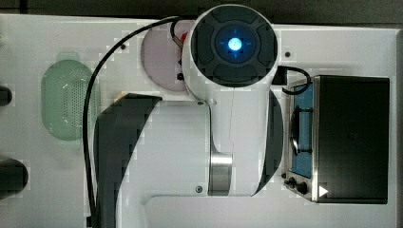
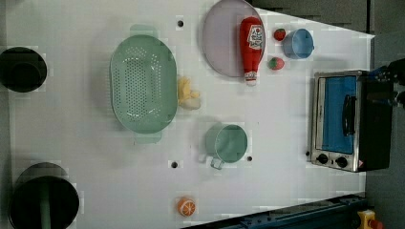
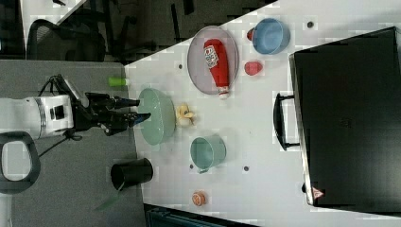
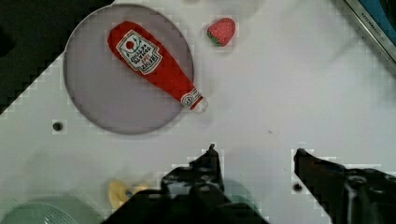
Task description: Pick ketchup from plate and place it on table.
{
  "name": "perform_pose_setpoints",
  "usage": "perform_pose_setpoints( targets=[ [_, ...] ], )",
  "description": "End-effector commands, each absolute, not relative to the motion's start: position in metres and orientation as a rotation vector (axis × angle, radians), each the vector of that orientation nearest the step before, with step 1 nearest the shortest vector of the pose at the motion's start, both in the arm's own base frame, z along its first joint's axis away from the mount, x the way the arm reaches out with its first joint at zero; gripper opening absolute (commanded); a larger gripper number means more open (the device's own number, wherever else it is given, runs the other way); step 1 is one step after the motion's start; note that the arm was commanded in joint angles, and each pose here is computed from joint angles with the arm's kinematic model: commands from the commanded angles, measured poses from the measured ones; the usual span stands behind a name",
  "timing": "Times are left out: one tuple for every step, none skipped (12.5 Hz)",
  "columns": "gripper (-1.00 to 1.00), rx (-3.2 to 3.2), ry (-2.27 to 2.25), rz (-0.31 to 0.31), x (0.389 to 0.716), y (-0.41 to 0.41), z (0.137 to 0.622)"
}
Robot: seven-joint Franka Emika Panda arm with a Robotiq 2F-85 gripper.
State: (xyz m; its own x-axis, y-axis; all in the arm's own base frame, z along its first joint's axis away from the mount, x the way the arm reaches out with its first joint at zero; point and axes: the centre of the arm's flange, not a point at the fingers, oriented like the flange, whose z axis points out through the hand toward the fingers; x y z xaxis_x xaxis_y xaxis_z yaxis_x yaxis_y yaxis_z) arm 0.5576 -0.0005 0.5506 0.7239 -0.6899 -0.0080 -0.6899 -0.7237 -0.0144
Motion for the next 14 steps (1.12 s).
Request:
perform_pose_setpoints(
  targets=[
    [0.58,-2.882,1.290,0.084,0.507,-0.008,0.566],
    [0.80,-2.883,1.287,0.083,0.509,-0.008,0.564],
    [0.99,-2.887,1.275,0.078,0.512,-0.007,0.561],
    [1.00,-2.890,1.262,0.073,0.517,-0.006,0.556],
    [1.00,-2.893,1.253,0.073,0.522,-0.005,0.549],
    [1.00,-2.901,1.236,0.080,0.528,-0.004,0.540],
    [1.00,-2.908,1.225,0.098,0.534,-0.004,0.529],
    [1.00,-2.917,1.209,0.121,0.540,-0.002,0.517],
    [1.00,-2.923,1.200,0.140,0.546,0.000,0.504],
    [1.00,-2.927,1.194,0.155,0.553,0.002,0.492],
    [1.00,-2.929,1.187,0.159,0.560,0.004,0.479],
    [1.00,-2.930,1.180,0.163,0.566,0.006,0.467],
    [1.00,-2.930,1.172,0.164,0.572,0.009,0.454],
    [1.00,-2.931,1.162,0.163,0.578,0.011,0.442]
  ],
)
